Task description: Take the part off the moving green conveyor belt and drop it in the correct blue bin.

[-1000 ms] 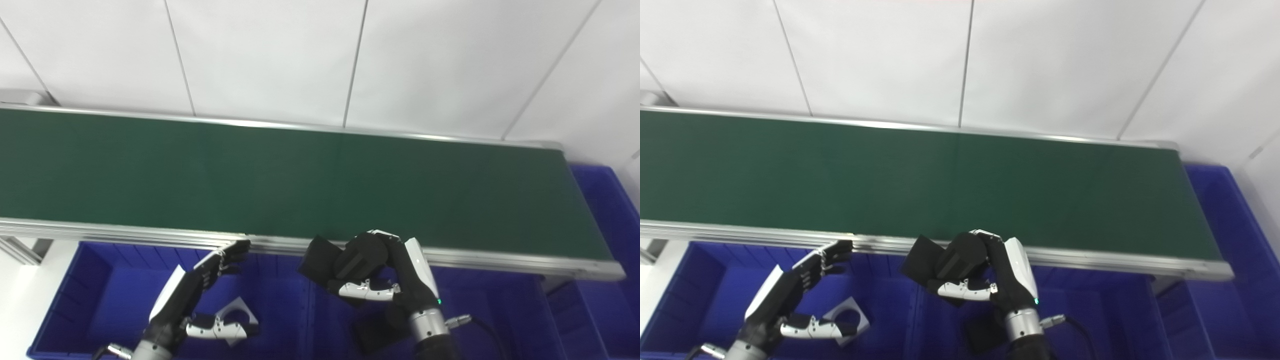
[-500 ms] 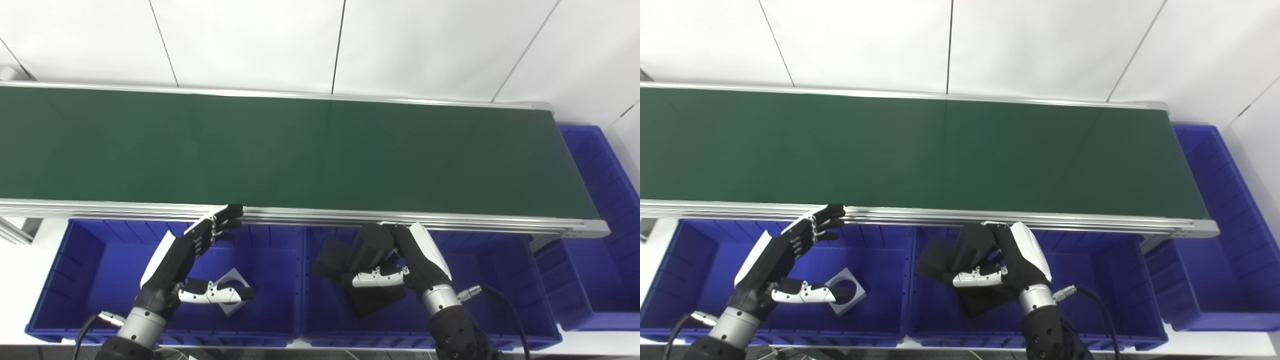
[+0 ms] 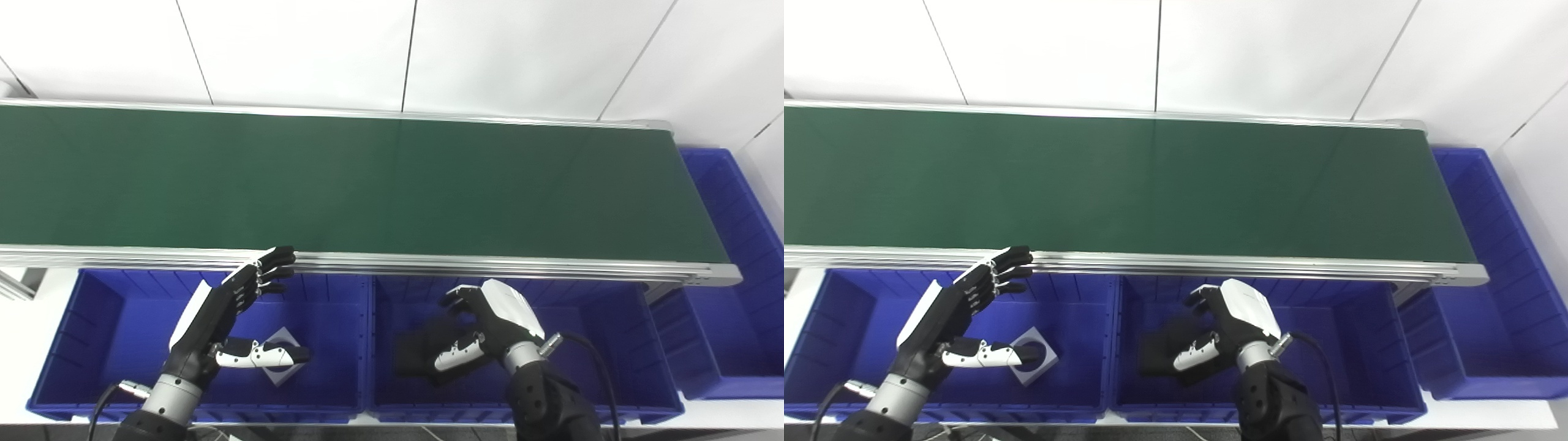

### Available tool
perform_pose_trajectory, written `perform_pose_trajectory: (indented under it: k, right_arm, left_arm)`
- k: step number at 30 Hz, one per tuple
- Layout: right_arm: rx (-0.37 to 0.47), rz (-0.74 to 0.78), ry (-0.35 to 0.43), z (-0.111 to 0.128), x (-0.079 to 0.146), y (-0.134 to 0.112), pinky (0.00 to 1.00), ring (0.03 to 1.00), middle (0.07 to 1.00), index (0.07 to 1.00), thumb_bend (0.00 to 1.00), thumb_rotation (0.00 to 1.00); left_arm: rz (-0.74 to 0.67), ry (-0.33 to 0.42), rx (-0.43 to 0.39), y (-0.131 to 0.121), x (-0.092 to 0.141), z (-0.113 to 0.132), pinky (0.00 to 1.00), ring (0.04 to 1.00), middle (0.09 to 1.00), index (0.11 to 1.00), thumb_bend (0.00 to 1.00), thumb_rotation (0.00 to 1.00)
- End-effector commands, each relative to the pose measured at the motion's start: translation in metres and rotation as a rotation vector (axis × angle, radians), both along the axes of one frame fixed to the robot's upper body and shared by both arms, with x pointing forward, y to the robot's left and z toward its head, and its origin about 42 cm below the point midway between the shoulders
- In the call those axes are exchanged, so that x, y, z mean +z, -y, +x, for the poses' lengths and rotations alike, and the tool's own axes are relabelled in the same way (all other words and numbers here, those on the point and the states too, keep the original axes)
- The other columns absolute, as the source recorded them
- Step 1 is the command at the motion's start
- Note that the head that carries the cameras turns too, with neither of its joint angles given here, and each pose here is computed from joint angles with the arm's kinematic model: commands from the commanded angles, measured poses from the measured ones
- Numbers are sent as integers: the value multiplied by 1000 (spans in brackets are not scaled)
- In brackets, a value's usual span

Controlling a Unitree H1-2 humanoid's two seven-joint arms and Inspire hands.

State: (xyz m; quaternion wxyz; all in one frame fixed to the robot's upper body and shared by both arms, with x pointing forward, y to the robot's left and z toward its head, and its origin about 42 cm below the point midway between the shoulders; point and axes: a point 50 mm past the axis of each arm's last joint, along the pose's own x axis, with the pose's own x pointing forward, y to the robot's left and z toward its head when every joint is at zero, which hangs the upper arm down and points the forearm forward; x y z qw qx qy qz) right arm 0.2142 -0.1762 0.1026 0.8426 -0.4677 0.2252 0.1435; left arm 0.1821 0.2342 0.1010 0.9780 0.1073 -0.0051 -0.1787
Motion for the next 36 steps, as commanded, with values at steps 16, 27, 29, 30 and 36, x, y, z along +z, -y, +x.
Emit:
perform_pose_trajectory:
  k: [16,27,29,30,36]
  right_arm:
    - [55,165,120,-13,26,-15,938,991,999,1000,946,237]
    - [52,563,177,-25,34,-15,848,979,1000,1000,998,368]
    - [54,580,182,-29,35,-15,881,976,1000,1000,1000,371]
    - [55,582,182,-31,35,-15,894,977,1000,1000,999,363]
    - [45,564,192,-34,31,-13,881,971,1000,1000,987,327]
  left_arm:
    - [77,56,-33,-6,12,4,759,820,858,853,797,114]
    - [142,29,-75,0,12,8,780,848,888,879,822,194]
    - [172,13,-87,2,13,11,788,856,901,889,829,206]
    - [182,10,-90,3,13,12,788,858,906,895,832,210]
    - [195,6,-93,6,11,15,785,855,908,898,834,196]
